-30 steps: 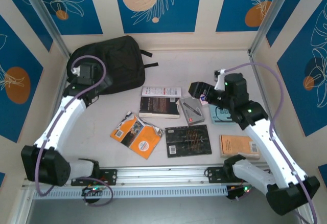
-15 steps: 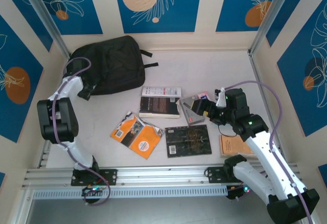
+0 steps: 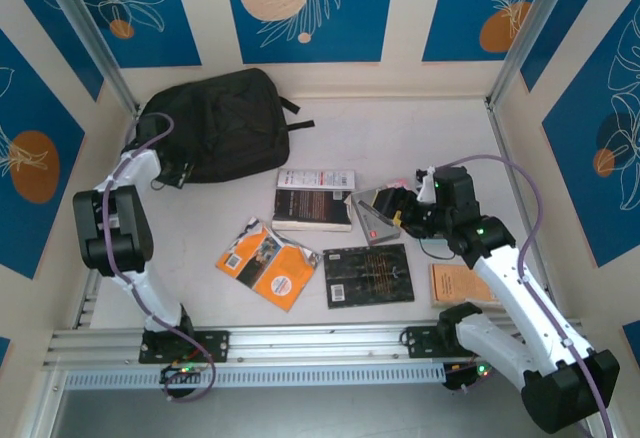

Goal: Pack the student bag
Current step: Pick up the student bag from the top-left of the table, then place the student bag at the center of the table, then unzip the student bag at the center of the table.

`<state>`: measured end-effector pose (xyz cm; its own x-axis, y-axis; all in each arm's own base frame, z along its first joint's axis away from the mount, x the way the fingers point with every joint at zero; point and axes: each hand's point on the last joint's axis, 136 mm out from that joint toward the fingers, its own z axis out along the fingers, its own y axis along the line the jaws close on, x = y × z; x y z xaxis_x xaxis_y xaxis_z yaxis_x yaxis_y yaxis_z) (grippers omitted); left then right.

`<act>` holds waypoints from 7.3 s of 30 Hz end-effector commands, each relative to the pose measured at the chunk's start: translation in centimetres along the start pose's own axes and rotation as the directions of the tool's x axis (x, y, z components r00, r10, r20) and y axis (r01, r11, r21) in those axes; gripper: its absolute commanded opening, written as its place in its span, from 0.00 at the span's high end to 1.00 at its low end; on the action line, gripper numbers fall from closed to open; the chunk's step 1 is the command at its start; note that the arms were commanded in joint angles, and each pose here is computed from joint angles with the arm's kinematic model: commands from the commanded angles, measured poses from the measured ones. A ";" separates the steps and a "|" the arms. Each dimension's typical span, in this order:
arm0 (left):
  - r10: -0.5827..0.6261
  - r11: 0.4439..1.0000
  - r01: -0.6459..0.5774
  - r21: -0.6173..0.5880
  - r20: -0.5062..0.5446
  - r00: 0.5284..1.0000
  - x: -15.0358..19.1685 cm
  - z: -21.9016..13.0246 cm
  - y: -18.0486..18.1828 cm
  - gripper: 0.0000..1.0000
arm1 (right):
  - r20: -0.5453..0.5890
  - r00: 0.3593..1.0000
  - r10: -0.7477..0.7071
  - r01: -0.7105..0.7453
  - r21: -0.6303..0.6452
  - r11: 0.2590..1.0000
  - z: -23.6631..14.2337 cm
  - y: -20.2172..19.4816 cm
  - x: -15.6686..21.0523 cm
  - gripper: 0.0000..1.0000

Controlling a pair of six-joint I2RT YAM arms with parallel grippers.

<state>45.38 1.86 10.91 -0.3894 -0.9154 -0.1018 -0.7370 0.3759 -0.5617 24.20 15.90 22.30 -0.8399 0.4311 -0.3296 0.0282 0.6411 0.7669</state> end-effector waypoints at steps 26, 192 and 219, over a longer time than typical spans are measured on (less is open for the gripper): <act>0.296 0.875 -0.121 0.469 -0.318 0.901 26.1 -11.0 -9.1 1.00 | -0.087 0.987 0.137 -0.145 -0.092 0.985 -1.6 1.0 1.9 0.30; 0.672 0.733 -0.596 0.329 -0.212 0.709 25.1 -10.5 6.3 0.45 | -0.161 0.943 0.292 -0.290 0.034 0.956 20.7 0.7 11.0 0.87; 0.558 0.821 -0.568 0.056 -0.292 0.777 23.5 -5.7 6.2 0.49 | -0.120 0.967 0.225 -0.226 0.004 0.974 21.1 0.9 11.6 1.00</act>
<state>28.30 -17.59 8.63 -0.8780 -0.4688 -0.0967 -0.3715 0.7947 -0.4800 25.87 35.06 7.90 -0.8736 0.4848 -0.0414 0.2464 0.5142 0.8215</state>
